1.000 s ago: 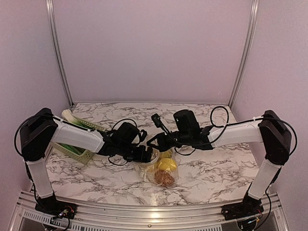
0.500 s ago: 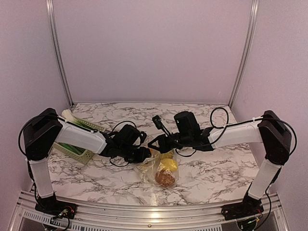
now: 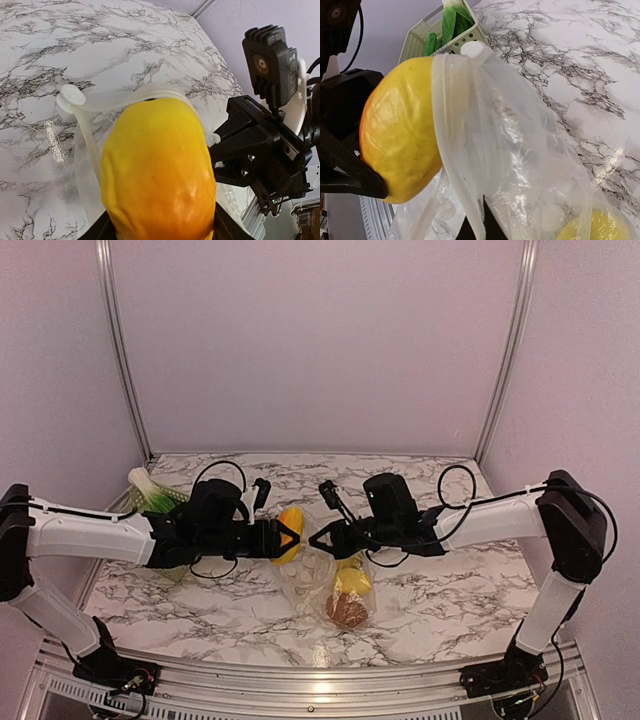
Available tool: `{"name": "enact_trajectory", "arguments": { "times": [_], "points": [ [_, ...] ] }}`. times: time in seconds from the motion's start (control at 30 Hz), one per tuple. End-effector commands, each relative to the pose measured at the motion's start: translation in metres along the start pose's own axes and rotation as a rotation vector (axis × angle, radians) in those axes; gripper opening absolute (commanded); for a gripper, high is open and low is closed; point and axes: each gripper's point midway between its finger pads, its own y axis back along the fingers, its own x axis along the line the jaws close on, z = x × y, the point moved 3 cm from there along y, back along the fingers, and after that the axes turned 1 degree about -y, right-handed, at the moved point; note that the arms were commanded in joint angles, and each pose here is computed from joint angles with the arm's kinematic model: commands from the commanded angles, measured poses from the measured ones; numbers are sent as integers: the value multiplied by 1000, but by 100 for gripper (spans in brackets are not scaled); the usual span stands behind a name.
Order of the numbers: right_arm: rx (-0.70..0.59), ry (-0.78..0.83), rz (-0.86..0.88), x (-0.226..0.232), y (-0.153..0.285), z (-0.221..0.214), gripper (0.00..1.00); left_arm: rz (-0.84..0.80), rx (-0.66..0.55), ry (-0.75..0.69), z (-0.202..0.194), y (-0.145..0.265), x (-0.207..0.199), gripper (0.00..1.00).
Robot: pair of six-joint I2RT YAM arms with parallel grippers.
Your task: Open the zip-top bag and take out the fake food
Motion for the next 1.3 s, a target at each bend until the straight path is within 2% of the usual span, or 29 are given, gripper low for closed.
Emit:
{"name": "enact_trajectory", "arguments": {
  "times": [0.0,0.13,0.23,0.4,0.53,0.73,0.9,0.97,1.13,1.27],
  "points": [
    [-8,-11,-13,-2,5,1,0,6,-220,3,37,34,1,55],
    [-7,-8,-8,-1,5,1,0,108,-334,57,62,67,30,55],
    [-7,-8,-6,-1,5,1,0,240,-384,121,73,91,70,57],
    [-6,-11,-4,-1,4,-1,0,269,-416,198,76,117,109,60],
    [-7,-9,-3,-1,4,0,0,415,-445,251,75,141,144,60],
    [-3,-10,-3,-1,4,-1,0,595,-496,434,69,179,212,61],
    [-2,-10,-3,-1,4,-1,0,648,-473,542,59,185,250,62],
    [0,-11,-6,-2,4,-1,0,629,-458,510,65,179,254,62],
    [0,-11,-7,-2,4,-1,0,514,-312,429,68,147,251,64],
    [-2,-14,-4,-2,3,-1,0,500,-229,388,60,134,254,65]
  ]
}}
